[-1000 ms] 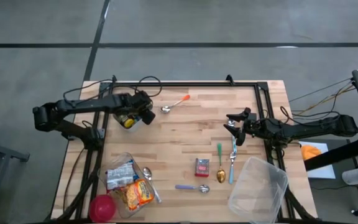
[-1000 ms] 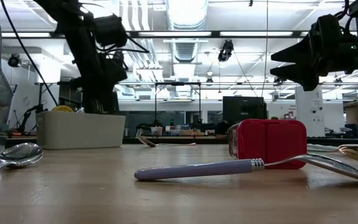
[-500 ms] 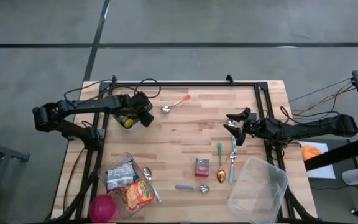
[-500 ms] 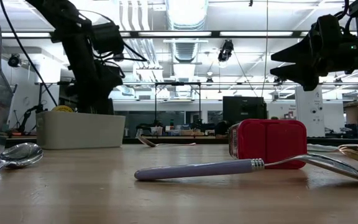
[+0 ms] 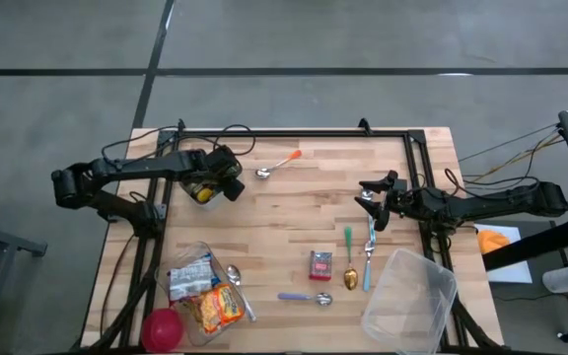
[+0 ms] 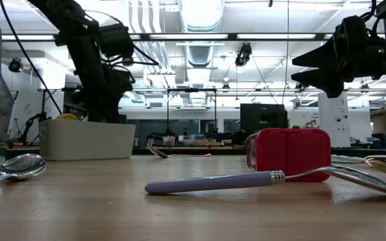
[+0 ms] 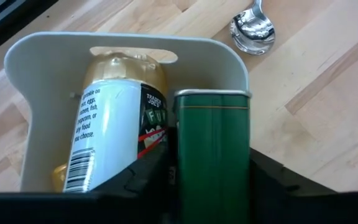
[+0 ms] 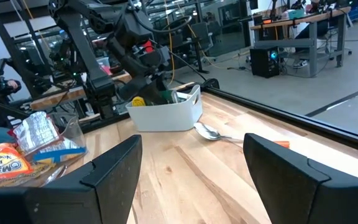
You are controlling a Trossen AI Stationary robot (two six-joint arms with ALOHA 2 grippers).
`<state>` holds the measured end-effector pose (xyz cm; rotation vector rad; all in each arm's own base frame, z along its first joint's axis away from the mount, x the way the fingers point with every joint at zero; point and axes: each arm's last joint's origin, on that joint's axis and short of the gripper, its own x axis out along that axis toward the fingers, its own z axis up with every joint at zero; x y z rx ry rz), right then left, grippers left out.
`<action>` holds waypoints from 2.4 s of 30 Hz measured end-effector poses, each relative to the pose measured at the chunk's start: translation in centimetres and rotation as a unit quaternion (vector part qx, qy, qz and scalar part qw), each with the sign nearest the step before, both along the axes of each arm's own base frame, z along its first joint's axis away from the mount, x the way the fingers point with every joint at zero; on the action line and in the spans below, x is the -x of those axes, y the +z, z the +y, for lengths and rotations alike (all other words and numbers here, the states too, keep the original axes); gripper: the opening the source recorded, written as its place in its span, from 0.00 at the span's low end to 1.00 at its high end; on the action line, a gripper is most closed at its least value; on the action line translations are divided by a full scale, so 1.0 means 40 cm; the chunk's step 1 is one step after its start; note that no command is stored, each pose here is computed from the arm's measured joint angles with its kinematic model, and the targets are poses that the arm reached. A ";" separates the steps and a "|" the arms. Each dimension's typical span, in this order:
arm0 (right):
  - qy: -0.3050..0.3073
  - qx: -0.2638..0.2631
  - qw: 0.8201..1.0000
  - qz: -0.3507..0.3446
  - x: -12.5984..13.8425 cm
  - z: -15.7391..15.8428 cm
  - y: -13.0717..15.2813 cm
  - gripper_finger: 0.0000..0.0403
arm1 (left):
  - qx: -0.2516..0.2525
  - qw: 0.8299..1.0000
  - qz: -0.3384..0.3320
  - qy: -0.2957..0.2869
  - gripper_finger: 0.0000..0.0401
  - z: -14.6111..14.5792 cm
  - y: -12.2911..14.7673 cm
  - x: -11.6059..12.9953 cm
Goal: Pick & Place Food Item
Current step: Put the black seasoning can into the gray bin, then put the red seasoning can into the gray bin
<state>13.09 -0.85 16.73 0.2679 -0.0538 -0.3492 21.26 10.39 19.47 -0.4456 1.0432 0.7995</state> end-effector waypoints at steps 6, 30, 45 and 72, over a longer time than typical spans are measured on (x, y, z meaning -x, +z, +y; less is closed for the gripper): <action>0.000 0.000 1.000 0.000 0.000 0.000 0.000 0.69 | -0.002 1.000 -0.002 0.000 0.56 0.000 0.003 -0.001; 0.000 0.000 1.000 0.000 0.000 0.000 0.000 0.69 | -0.010 0.999 -0.035 -0.003 0.58 0.010 0.066 -0.025; 0.000 0.000 1.000 0.000 0.000 0.000 0.000 0.69 | -0.010 0.993 -0.084 -0.078 0.58 -0.014 0.123 -0.068; 0.000 0.000 1.000 0.000 0.000 0.000 0.000 0.69 | -0.163 0.828 -0.290 -0.451 0.58 -0.377 0.171 -0.266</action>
